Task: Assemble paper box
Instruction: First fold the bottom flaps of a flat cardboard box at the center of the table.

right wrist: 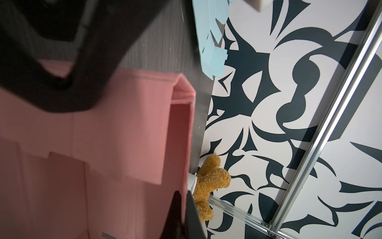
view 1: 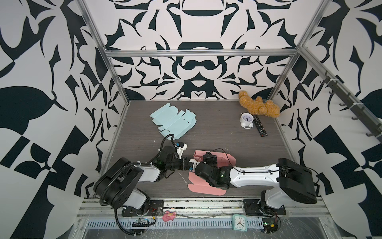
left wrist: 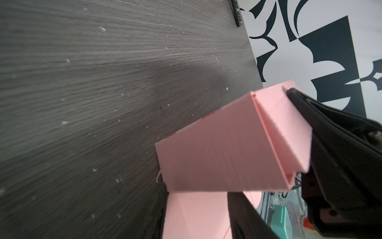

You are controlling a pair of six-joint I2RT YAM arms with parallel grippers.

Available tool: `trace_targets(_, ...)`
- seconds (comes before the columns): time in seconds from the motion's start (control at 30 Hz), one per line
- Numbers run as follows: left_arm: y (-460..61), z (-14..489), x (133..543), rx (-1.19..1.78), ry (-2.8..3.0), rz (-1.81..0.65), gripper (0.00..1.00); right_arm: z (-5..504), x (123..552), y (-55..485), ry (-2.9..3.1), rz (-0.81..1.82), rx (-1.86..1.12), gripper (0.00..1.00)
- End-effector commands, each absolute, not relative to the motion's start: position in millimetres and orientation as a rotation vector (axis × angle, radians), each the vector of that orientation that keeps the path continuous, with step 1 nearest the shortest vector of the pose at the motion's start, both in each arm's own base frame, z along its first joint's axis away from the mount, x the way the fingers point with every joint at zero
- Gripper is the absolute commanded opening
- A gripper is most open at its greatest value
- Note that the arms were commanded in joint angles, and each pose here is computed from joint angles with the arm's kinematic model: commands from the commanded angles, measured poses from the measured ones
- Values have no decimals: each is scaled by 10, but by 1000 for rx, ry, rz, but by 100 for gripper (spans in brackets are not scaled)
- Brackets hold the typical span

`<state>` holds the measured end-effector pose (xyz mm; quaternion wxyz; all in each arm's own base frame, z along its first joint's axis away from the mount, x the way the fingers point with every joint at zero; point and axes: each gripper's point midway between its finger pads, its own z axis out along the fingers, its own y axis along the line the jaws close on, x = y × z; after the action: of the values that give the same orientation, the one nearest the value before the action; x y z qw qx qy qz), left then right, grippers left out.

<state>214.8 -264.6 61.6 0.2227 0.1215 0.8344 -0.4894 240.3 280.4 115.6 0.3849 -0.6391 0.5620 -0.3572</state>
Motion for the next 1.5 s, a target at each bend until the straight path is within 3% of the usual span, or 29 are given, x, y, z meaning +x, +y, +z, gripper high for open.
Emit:
trace_targets(0.0,-2680,757,2223,347,2209,-1361,45,1111,2317,2817,1427,-863,-1683,0)
trace_targets(0.13,-2696,783,2236,361,2193,-1347,41,1123,2317,2817,1435,-862,-1678,0)
trace_targets(0.53,-2748,826,2142,414,2147,-1359,42,1103,2315,2798,1434,-869,-1679,0)
trace_targets(1.47,-2906,782,2119,514,2009,-1106,42,1207,2244,2773,1550,-748,-1580,0)
